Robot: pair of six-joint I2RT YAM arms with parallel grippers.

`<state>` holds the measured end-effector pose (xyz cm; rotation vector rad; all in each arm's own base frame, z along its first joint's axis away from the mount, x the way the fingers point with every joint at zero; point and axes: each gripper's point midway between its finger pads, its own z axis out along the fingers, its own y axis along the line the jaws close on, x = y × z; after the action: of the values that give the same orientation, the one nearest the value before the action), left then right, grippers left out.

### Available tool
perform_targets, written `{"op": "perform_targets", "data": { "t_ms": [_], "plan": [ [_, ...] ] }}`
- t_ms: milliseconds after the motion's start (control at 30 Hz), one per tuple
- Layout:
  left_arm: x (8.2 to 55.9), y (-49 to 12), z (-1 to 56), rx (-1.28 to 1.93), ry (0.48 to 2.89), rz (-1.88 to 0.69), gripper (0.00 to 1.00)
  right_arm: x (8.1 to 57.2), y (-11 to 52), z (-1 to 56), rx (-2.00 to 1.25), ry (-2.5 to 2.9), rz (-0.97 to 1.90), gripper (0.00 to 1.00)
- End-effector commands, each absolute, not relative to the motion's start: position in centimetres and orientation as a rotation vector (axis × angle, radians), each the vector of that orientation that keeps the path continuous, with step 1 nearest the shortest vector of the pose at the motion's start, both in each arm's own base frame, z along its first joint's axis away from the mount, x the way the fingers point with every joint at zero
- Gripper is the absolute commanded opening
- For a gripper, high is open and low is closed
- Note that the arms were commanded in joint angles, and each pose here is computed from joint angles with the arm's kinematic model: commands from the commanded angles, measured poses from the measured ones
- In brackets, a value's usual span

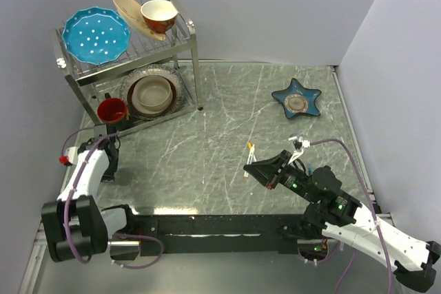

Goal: Insert the pens into the pen caps

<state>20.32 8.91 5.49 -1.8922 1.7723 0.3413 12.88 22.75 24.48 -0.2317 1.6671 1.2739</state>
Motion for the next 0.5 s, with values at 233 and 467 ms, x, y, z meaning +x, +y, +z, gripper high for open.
{"op": "perform_targets", "data": {
  "t_ms": [233,467],
  "plan": [
    [21.0,9.2,7.8,-2.055,1.589,0.313,0.72,12.9,22.8,26.6,-0.305,1.645,1.223,0.0],
    [20.1,9.6,9.0,-2.18,1.393,0.3,0.71,12.7,22.0,25.4,-0.344,1.758,1.135,0.0]
  ]
}}
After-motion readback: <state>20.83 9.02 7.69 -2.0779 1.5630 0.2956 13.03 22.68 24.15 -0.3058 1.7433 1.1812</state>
